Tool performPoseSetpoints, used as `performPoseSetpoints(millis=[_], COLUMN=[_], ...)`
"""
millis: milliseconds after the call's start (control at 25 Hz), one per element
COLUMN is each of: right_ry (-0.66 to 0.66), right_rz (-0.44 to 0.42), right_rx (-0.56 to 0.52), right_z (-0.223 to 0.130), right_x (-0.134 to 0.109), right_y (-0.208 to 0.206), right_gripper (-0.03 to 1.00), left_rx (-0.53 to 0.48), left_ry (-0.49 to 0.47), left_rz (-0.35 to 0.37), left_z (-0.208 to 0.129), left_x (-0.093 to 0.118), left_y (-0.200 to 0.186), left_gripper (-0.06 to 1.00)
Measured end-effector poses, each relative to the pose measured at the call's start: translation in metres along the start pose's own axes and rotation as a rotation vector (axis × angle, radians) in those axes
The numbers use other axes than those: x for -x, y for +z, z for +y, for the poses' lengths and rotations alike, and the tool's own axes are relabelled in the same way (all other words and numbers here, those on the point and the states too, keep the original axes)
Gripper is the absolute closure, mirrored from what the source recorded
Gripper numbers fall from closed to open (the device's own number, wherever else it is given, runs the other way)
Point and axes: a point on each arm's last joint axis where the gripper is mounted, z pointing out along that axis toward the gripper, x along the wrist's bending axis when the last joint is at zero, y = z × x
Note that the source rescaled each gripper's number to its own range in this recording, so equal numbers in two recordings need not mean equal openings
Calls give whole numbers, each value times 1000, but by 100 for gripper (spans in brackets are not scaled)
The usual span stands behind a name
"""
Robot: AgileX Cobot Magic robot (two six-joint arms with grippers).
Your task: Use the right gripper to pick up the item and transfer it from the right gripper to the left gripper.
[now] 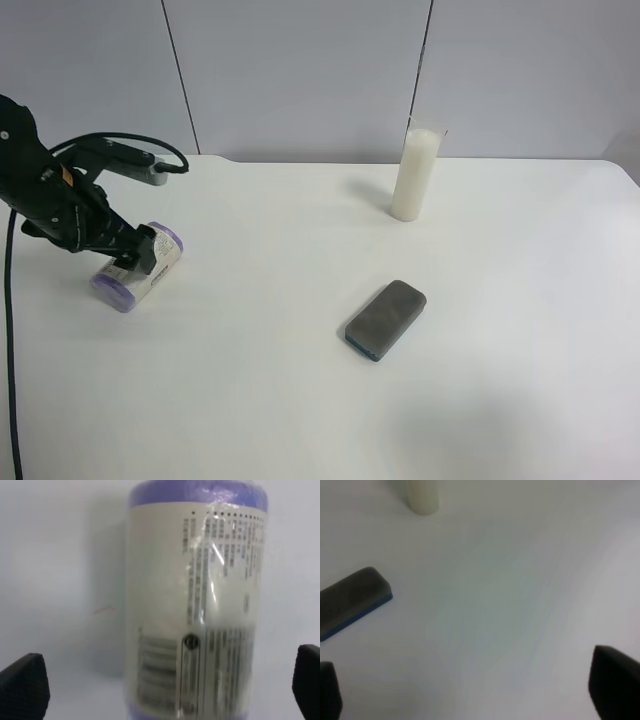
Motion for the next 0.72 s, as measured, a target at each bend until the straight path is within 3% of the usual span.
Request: performPoseSetpoints(millis=[400,720], right_ry=[0,0], right_rz=[0,0], right_rx=[0,0], right_z=[0,0], right_x=[0,0], right_y=[0,0], right_gripper=[-3,-3], left_rx=[10,93], left_ry=[-27,-58], left_rz=[33,61], left_z=[-25,-80], left_x=[-4,-2], left_y=[-109,-199], left_gripper=[-4,-4])
